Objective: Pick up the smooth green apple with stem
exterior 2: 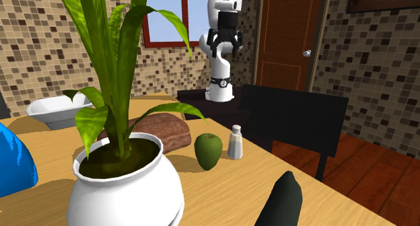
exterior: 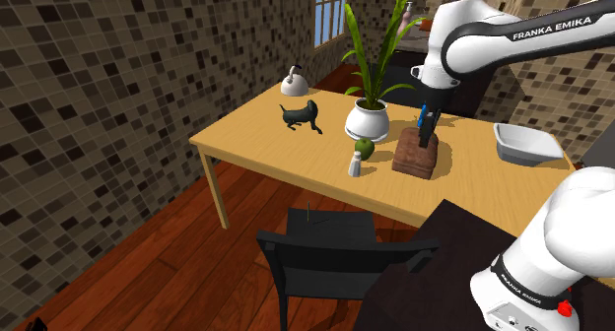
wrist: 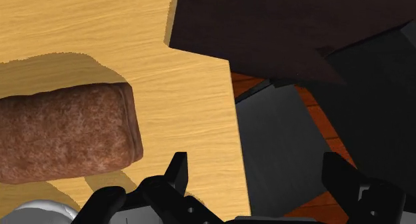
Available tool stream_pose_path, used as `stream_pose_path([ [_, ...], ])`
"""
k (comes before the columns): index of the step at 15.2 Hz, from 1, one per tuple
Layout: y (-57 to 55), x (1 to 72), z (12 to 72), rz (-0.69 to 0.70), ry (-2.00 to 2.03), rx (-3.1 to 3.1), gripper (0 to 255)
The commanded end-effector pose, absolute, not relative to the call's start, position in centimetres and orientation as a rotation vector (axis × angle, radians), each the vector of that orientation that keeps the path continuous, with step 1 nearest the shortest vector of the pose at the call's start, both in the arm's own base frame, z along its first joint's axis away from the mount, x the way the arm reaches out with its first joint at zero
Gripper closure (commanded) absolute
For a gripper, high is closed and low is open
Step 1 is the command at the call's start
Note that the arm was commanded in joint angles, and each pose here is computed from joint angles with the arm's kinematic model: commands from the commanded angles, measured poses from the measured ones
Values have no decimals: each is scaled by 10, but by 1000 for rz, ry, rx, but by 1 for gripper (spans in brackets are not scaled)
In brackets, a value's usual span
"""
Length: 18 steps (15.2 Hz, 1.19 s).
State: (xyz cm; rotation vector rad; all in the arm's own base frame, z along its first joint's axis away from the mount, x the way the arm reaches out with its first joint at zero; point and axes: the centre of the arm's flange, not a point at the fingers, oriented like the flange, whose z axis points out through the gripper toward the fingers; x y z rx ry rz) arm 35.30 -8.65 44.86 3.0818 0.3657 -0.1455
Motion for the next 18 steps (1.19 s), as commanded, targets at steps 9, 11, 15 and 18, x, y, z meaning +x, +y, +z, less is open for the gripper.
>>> stream_pose_path([
  [9, -144, 432, 374, -3, 627, 3043, 0],
  [11, -154, 449, 360, 24, 678, 3032, 0],
  [15, -173, 486, 333, 79, 779, 3007, 0],
  [18, -185, 514, 313, 121, 854, 2985, 0],
])
